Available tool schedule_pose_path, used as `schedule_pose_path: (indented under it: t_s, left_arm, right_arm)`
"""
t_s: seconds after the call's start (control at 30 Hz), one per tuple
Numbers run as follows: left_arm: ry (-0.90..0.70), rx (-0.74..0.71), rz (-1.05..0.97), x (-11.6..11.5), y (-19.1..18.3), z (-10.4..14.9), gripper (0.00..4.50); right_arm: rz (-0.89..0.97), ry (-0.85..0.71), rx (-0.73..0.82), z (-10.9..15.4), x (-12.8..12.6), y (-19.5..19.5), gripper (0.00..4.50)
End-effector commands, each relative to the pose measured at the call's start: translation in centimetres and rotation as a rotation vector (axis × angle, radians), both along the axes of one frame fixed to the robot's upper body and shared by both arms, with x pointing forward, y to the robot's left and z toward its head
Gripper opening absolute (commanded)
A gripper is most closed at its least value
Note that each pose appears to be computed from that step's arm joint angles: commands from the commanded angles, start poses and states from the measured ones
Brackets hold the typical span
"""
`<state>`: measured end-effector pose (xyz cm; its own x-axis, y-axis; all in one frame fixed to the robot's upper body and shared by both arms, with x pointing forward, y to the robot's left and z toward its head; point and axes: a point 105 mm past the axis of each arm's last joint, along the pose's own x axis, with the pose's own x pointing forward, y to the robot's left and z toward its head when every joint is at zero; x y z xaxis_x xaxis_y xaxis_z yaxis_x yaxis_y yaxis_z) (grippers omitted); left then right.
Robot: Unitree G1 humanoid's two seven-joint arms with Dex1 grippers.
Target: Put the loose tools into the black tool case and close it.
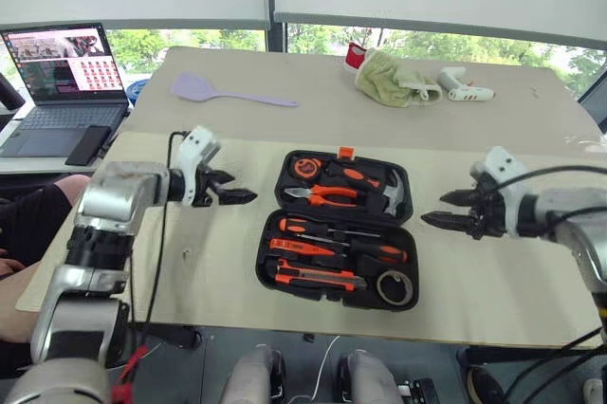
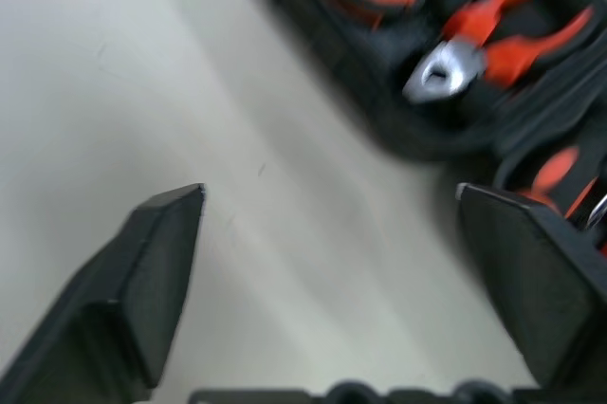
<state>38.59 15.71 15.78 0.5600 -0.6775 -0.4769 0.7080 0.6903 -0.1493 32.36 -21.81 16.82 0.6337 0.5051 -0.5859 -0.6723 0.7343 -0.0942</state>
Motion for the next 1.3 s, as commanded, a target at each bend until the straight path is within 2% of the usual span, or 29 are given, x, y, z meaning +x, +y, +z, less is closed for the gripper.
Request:
schedule_pose_path:
  t_s: [0.03, 0.27, 0.5, 0.6, 0.67, 0.77, 0.9, 0.97, 1.03, 1.1, 1.3]
  left_arm:
    - [0.009, -0.022, 0.065, 1.6, -1.1, 0.9, 4.5]
    - [-0.012, -0.03, 0.13, 3.9, -3.0, 0.6, 4.5]
    - [0.005, -0.035, 0.097, 4.1, -3.9, -0.2, 4.5]
    - [0.01, -0.035, 0.083, 4.1, -4.2, -0.5, 4.5]
    - [0.026, -0.052, 0.085, 4.2, -4.3, -0.6, 4.5]
    - [0.064, -0.072, 0.079, 4.0, -4.3, -1.1, 3.72]
    - [0.107, -0.128, 0.088, 3.9, -4.1, -1.5, 2.24]
    - [0.126, -0.203, 0.087, 3.9, -4.2, -1.3, 1.53]
    - [0.116, -0.256, 0.106, 4.2, -4.0, -1.0, 0.82]
    - [0.118, -0.302, 0.124, 4.3, -3.8, -0.7, 0.11]
    - [-0.055, -0.391, 0.095, 4.4, -2.4, 1.3, 0.05]
  right_arm:
    - [-0.101, 0.075, 0.006, 0.1, 1.2, -0.3, 4.43]
    - [-0.269, 0.05, 0.042, 0.6, 5.6, -1.0, 4.43]
    - [-0.309, 0.087, 0.009, -0.6, 6.4, -1.5, 4.43]
    - [-0.332, 0.104, 0.015, -1.2, 6.7, -1.8, 3.75]
    - [-0.338, 0.123, 0.034, -1.4, 6.7, -1.7, 3.09]
    - [-0.346, 0.171, 0.085, -1.9, 6.5, -1.5, 2.02]
    - [-0.363, 0.246, 0.143, -2.8, 6.1, -1.3, 0.72]
    - [-0.378, 0.267, 0.175, -3.3, 6.1, -1.5, 0.04]
    - [-0.397, 0.271, 0.195, -3.6, 6.2, -1.8, 0.0]
    - [-0.369, 0.216, 0.257, -2.8, 6.6, -1.5, 0.0]
    - [-0.226, -0.075, 0.362, 1.4, 6.7, -1.2, 0.0]
